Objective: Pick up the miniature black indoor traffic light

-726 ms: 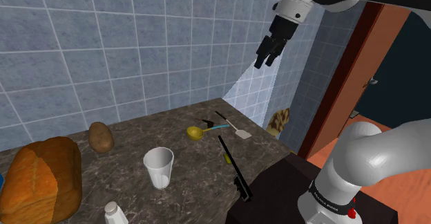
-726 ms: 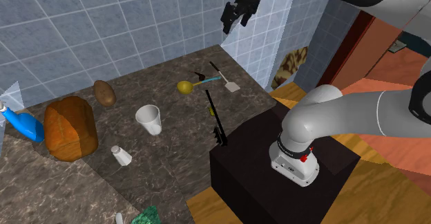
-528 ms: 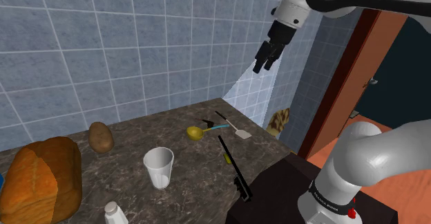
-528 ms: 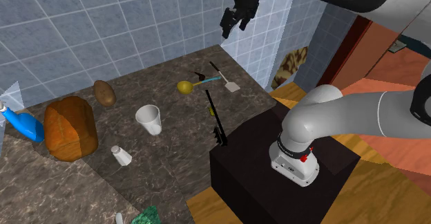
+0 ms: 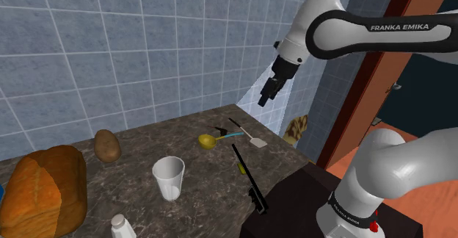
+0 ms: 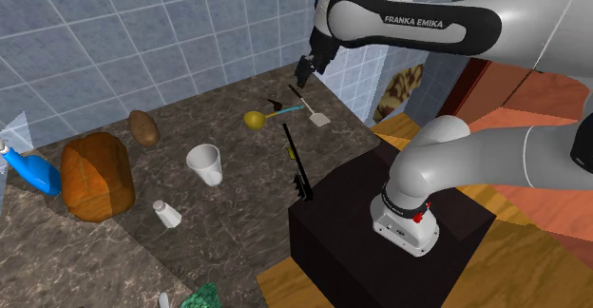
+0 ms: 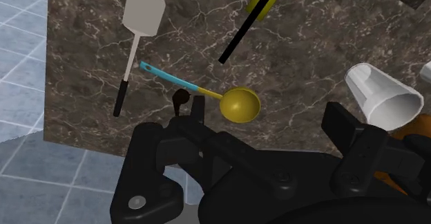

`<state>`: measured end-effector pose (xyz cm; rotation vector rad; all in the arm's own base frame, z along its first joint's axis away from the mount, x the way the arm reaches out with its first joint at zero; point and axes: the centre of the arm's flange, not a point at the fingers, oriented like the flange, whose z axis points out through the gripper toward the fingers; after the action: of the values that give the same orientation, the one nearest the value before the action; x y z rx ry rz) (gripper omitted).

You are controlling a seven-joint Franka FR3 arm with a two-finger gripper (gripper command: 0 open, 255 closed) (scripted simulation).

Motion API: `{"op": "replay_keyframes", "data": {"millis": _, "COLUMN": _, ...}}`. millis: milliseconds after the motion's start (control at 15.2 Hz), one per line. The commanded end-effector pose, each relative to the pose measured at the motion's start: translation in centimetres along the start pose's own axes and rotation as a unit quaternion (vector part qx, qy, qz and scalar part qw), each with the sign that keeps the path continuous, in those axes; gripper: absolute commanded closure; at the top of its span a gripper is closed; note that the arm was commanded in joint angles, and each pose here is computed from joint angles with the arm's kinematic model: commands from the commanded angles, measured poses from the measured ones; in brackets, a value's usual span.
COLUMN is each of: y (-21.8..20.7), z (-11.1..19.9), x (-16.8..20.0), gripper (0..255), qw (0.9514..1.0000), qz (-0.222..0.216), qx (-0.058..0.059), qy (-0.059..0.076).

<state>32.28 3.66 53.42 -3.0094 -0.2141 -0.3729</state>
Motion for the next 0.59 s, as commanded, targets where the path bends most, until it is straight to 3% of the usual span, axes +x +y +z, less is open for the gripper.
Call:
{"op": "replay_keyframes", "data": {"millis": 0, "y": -0.4, "z": 2.9, "x": -0.8, "gripper": 0, "qw": 0.9999, "qz": -0.012, "qx": 0.001, "qy": 0.001}}
{"op": "replay_keyframes", "data": {"millis": 528, "y": -2.0, "z": 13.1, "x": -2.8, "gripper": 0, "qw": 0.9981, "qz": -0.061, "qx": 0.008, "qy": 0.003}}
